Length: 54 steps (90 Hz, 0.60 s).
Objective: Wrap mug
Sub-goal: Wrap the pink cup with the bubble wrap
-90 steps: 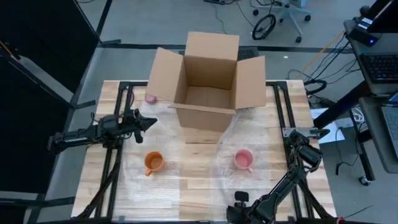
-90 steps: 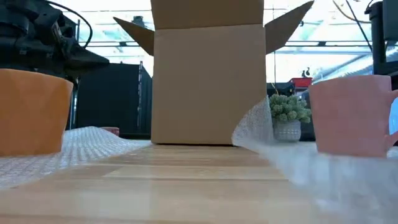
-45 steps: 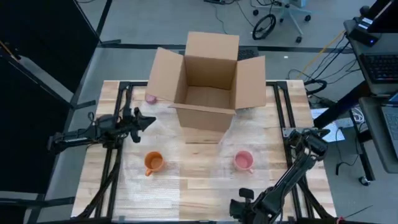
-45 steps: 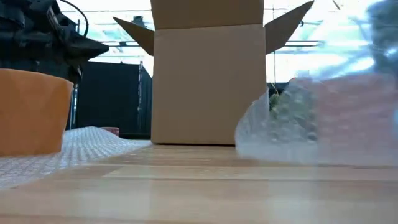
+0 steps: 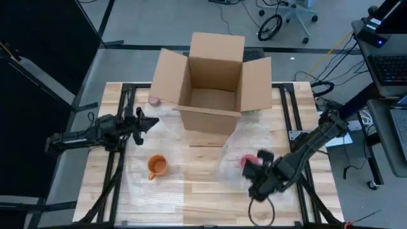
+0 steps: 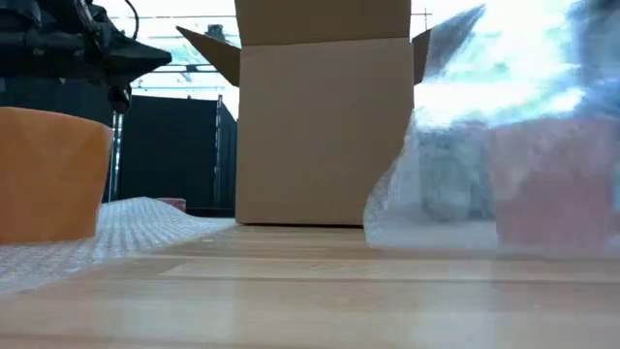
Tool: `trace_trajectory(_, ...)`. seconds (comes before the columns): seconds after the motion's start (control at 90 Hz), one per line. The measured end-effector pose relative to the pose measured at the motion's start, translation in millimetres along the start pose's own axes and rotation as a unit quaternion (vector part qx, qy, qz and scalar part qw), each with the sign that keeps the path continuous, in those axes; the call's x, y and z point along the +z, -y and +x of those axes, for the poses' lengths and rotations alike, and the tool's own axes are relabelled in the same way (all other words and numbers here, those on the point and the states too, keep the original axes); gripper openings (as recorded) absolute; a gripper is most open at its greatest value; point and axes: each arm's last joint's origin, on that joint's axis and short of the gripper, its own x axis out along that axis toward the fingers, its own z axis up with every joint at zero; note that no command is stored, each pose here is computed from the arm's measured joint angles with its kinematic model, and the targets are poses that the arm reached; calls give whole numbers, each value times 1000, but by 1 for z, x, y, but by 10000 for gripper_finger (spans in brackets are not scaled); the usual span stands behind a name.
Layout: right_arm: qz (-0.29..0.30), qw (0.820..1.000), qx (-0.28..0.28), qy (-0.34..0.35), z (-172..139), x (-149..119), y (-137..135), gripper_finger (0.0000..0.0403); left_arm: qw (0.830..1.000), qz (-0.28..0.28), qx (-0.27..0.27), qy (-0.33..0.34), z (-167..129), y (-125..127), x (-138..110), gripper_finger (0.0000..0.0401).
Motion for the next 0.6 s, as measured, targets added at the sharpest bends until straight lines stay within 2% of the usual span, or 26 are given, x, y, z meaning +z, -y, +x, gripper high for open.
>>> trace_trajectory(0.133, -11, 999, -46, 7, 1, 14, 22, 0, 1000, 1, 11, -27, 5, -2, -5, 0)
trace_trajectory(0.3, -17, 996, -84, 10, 20, 27, 36, 0, 999, 1, 20, -51, 9, -3, -9, 0)
trace_trajectory(0.489, -7, 993, -117, 10, 45, 16, 39, 0, 998, 1, 21, -53, 10, -4, -10, 0)
trace_trajectory(0.6, -5, 990, -136, 40, 58, 11, 38, 0, 998, 2, 20, -53, 10, -3, -10, 0)
